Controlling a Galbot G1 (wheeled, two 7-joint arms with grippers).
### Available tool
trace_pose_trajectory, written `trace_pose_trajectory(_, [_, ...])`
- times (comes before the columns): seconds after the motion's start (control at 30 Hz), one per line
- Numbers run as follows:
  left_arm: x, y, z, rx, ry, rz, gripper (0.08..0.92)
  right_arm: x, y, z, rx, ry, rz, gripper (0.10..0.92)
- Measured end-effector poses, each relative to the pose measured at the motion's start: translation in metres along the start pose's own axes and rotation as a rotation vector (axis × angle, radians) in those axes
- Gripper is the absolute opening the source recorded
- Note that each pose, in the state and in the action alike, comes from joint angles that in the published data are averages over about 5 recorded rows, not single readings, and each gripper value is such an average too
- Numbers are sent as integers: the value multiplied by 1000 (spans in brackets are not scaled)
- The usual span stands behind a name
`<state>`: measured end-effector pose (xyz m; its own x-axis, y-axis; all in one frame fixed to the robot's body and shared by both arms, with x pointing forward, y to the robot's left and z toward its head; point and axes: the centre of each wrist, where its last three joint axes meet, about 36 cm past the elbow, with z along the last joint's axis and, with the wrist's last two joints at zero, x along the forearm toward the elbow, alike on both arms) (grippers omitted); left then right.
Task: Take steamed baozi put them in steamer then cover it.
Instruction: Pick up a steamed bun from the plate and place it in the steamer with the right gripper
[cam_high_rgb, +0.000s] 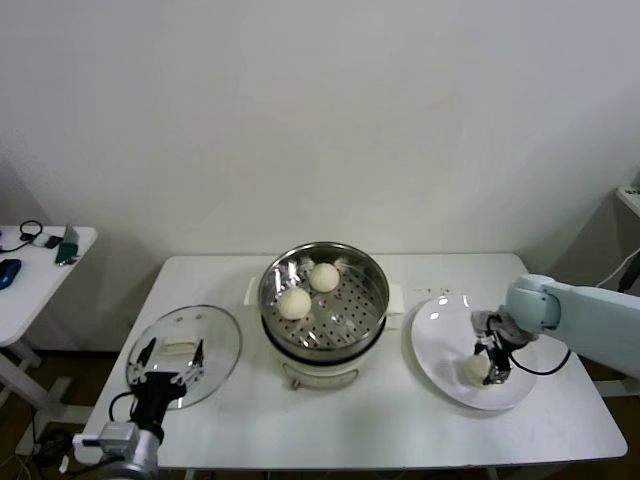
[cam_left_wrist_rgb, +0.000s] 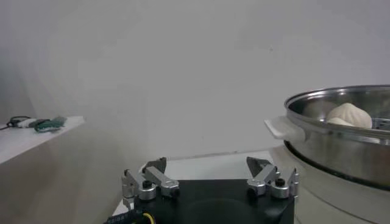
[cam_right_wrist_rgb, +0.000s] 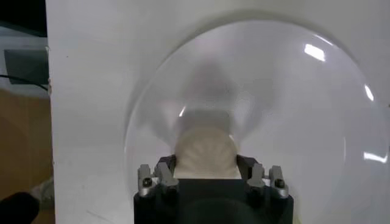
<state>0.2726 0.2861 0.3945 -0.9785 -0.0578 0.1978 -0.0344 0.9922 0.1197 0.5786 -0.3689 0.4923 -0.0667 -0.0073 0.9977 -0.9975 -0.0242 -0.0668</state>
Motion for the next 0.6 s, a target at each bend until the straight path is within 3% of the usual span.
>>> trace_pose_trajectory(0.3, [1,-5,-3,-7,-3,6,823,120,-48,-38,210,-44,96,671])
trace_pose_trajectory(0.6, [2,-6,-8,-17,-8,5,823,247,-49,-143,668,-48,287,667])
